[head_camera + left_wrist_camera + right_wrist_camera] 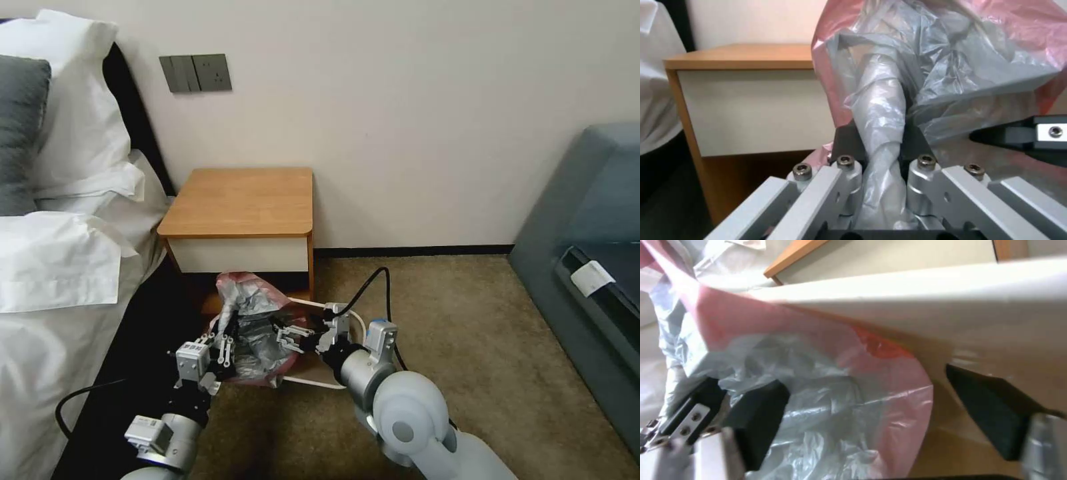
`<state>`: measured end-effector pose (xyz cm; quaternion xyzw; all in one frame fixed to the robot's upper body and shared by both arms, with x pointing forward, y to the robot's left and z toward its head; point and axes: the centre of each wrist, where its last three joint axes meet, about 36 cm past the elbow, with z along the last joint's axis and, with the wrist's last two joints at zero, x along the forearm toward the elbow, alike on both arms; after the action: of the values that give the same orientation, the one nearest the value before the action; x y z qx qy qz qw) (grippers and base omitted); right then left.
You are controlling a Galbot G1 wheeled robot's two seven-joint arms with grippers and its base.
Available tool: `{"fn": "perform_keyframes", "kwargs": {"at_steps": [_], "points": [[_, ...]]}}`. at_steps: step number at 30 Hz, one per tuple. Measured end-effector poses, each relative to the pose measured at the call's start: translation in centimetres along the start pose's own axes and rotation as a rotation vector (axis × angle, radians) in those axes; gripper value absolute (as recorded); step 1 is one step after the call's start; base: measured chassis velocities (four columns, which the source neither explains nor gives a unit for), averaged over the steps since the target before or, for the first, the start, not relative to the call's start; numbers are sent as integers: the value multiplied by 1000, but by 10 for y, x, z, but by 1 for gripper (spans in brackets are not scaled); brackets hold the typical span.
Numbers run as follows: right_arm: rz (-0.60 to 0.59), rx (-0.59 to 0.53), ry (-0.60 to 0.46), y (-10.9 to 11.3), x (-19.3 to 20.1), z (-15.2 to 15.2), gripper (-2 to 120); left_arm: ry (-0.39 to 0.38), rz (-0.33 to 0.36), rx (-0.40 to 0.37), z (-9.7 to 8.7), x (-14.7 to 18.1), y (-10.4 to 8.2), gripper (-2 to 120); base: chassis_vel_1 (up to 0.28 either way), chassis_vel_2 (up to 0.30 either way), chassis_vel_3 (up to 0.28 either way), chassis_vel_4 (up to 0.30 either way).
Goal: Pick up the garbage bag from the table and place it over the trash can.
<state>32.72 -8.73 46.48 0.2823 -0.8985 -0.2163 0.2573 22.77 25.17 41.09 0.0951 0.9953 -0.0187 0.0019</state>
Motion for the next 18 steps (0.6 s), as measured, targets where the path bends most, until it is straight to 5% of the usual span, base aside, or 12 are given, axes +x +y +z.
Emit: {"fn": "perform_keyframes", "kwargs": {"at_steps": [18], "points": [[-9, 35, -13, -1, -1, 4, 24, 4, 5, 9, 2, -1, -2, 9, 0, 0, 0, 0]]}}
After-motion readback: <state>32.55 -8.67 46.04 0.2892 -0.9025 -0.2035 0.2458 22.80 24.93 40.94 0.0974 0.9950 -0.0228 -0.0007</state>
